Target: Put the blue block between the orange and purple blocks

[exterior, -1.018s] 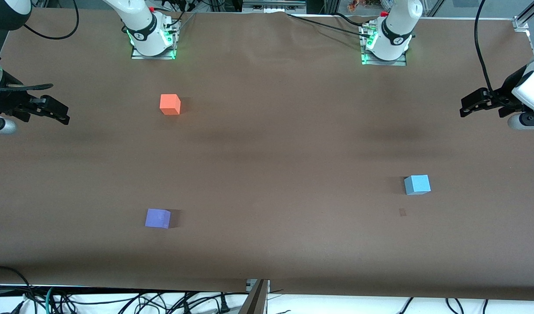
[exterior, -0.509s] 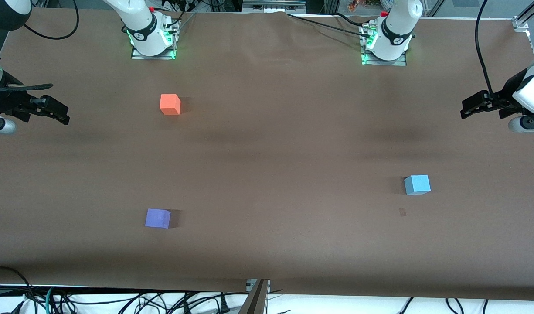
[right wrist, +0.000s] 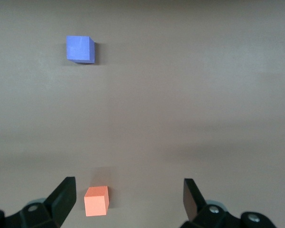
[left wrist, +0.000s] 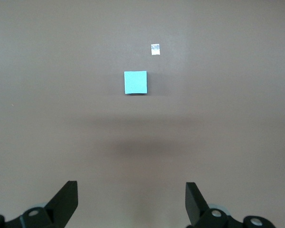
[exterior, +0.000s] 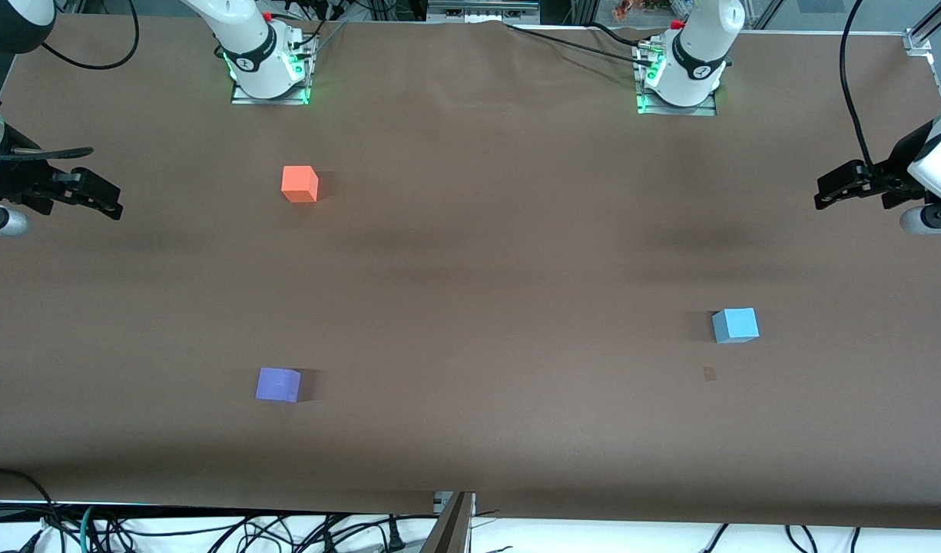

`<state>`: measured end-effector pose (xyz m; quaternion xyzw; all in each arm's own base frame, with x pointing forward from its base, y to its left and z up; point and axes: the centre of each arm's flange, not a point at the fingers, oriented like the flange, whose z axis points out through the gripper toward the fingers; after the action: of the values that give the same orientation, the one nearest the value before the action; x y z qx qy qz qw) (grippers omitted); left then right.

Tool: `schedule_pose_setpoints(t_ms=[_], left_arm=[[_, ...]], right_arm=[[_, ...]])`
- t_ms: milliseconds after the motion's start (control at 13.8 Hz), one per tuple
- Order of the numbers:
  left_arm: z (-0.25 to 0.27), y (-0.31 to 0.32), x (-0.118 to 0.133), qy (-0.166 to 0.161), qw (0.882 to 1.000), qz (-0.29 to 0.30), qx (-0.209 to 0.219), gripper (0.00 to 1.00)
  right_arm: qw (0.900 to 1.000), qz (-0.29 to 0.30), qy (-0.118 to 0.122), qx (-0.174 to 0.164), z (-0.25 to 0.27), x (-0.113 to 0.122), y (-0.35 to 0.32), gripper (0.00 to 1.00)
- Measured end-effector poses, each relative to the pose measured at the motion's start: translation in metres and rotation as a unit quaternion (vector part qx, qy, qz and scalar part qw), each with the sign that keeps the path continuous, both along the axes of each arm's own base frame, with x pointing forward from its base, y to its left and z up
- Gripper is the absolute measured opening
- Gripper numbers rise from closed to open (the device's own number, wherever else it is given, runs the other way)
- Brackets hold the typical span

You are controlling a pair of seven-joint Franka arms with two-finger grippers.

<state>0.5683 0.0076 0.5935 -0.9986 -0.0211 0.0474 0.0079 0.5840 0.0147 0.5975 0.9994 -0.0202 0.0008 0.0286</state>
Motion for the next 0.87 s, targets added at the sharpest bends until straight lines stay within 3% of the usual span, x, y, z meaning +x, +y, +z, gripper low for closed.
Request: schedule_pose_setpoints(t_ms=[873], left_arm=[[-0.0061,0.0002,0.003,0.005,1.0,0.0,0.0,1.0]], right_arm=[[1.0,0.0,0.0,0.0,0.0,0.0,-0.0003,1.0]])
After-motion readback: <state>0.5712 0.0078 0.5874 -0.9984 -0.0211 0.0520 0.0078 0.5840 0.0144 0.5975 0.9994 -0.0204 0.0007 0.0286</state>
